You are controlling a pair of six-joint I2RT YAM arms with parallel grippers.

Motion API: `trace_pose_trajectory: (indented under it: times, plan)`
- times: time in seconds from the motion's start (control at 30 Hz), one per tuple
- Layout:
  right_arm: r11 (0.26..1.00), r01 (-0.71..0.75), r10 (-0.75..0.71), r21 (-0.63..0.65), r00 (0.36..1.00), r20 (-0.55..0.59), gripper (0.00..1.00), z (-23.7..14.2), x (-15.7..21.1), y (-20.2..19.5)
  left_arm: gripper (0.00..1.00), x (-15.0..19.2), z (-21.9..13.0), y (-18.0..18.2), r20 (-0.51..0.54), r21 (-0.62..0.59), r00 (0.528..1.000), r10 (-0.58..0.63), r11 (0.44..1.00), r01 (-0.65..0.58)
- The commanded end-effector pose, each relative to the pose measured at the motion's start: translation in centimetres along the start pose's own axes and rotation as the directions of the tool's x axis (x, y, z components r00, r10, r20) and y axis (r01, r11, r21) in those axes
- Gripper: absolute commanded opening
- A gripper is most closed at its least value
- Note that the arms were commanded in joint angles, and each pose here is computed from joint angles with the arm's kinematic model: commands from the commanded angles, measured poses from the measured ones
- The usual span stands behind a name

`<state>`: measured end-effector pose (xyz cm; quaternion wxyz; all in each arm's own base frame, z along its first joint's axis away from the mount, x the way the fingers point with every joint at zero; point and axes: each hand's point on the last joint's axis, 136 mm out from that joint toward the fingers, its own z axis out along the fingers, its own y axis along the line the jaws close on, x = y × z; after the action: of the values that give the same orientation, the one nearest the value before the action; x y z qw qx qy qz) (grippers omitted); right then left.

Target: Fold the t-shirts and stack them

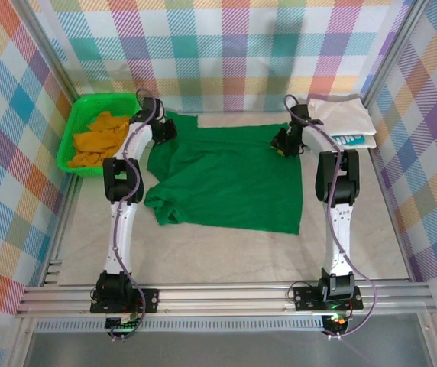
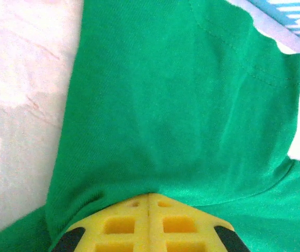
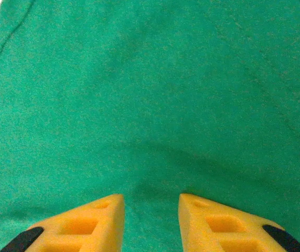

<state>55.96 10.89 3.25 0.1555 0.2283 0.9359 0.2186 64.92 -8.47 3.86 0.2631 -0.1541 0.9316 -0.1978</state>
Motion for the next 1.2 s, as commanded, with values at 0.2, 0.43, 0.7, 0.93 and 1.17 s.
trace_pose_trajectory:
  times: [0.2,0.43,0.7,0.93,1.17]
  plan:
    - [0.968,0.191,-0.175,-0.162,0.979,0.109,0.38,-12.0,0.4,8.1,0.26,-5.9,-11.2,-6.9,0.182,0.094,0.98,0.084,0.99,-0.102]
    - [0.944,0.278,-0.244,-0.18,0.951,0.188,0.41,-16.2,9.4,5.2,0.55,3.6,-26.1,-3.5,0.513,0.129,0.851,-0.11,0.99,0.05]
    - [0.975,0.22,-0.216,-0.038,0.973,0.076,0.45,-15.3,20.4,-6.1,0.57,23.6,-28.7,4.7,0.248,-0.05,0.961,-0.125,0.989,0.142]
    - [0.992,0.084,-0.079,0.093,0.995,-0.057,0.47,-14.2,23.8,-10.6,0.61,29.9,-25.3,5.8,0.028,-0.011,0.987,-0.159,0.987,0.159]
    - [0.987,0.006,0.016,0.158,0.99,-0.144,0.49,-13.5,26.8,-13.2,0.64,30.9,-21.3,4.7,-0.083,0.051,0.988,-0.127,0.99,0.131]
